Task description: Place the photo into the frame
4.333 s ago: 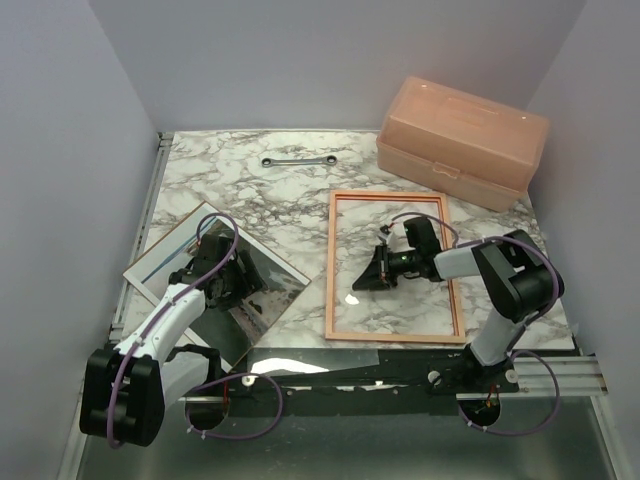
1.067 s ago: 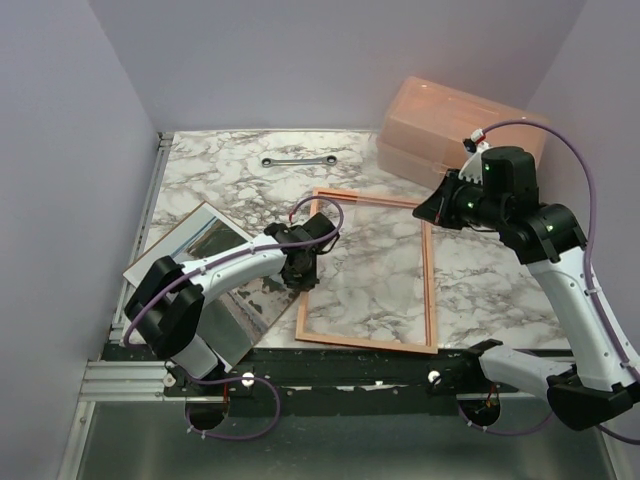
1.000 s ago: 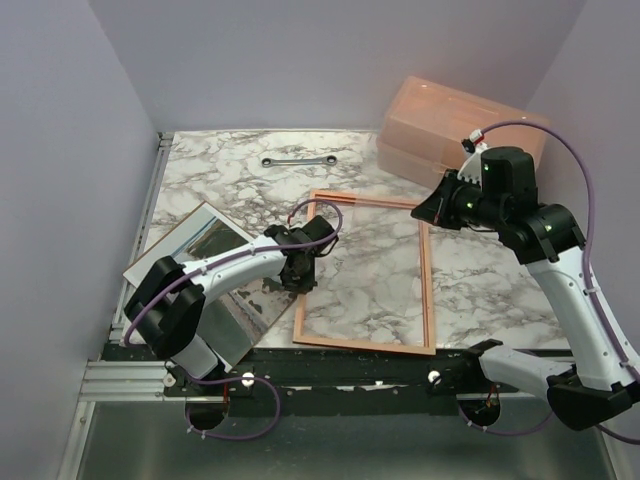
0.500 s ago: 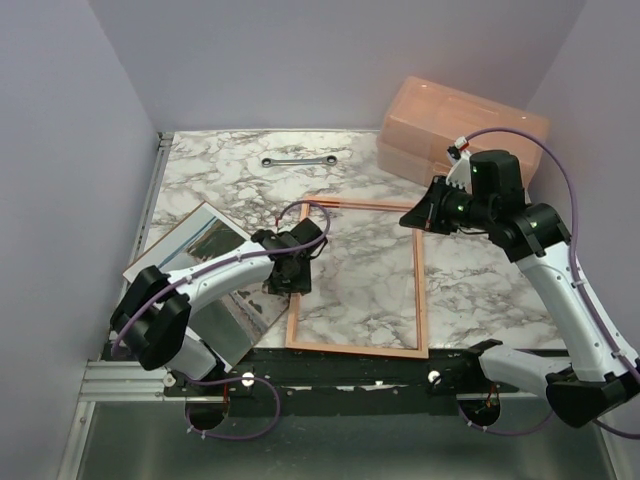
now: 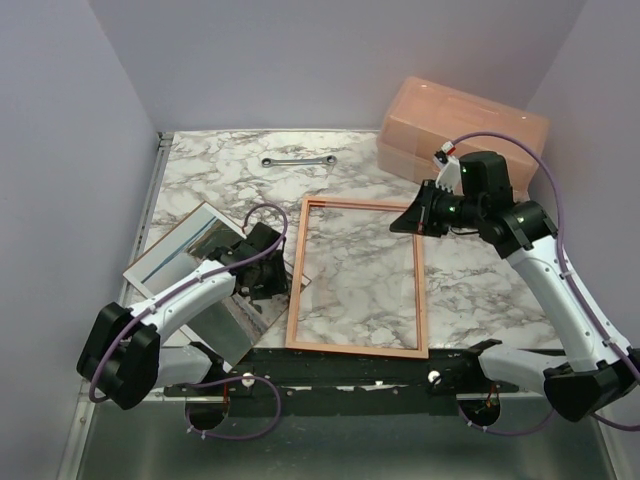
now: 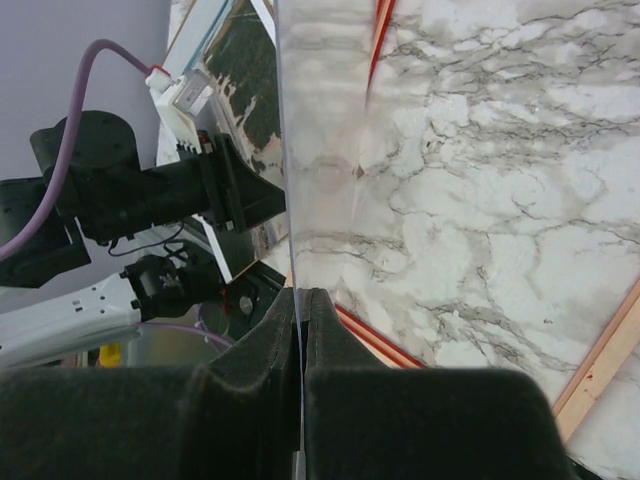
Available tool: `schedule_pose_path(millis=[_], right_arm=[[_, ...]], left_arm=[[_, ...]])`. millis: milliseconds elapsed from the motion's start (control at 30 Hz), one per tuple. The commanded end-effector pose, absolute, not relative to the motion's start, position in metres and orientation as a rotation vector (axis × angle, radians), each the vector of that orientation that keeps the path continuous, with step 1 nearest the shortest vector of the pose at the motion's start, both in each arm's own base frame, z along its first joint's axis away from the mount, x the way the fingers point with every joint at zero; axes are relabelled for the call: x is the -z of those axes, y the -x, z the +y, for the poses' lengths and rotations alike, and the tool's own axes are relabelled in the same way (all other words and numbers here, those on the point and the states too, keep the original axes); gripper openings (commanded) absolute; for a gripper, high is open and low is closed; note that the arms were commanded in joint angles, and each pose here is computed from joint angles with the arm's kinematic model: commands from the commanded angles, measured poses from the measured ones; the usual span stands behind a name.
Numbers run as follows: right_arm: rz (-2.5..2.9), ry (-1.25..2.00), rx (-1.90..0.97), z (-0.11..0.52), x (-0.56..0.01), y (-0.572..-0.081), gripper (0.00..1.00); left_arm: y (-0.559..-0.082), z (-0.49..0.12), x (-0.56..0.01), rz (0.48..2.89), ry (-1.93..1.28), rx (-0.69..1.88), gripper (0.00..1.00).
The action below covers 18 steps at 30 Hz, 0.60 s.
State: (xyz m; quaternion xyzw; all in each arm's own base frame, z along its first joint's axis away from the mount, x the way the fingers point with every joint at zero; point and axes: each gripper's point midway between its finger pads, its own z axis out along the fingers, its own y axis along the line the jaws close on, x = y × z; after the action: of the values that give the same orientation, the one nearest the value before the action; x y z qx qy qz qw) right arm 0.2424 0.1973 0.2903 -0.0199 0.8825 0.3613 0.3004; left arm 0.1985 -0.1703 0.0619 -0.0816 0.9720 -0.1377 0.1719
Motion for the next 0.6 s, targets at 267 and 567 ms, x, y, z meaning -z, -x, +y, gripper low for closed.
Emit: schedule_pose_path(millis=[267,567], right_arm=[[2.363,0.082,-1.149,0.211,-0.288,-0.239,0.0],[2.39,0.046,-1.263,0.205,-0.272,-0.238,0.0]], left_arm=[[-0.2,-0.188,-0.052,2.743,0.202,0.611,0.42],[-0.198,-0.182,-0.036,2.789,0.229,0.542,0.35]])
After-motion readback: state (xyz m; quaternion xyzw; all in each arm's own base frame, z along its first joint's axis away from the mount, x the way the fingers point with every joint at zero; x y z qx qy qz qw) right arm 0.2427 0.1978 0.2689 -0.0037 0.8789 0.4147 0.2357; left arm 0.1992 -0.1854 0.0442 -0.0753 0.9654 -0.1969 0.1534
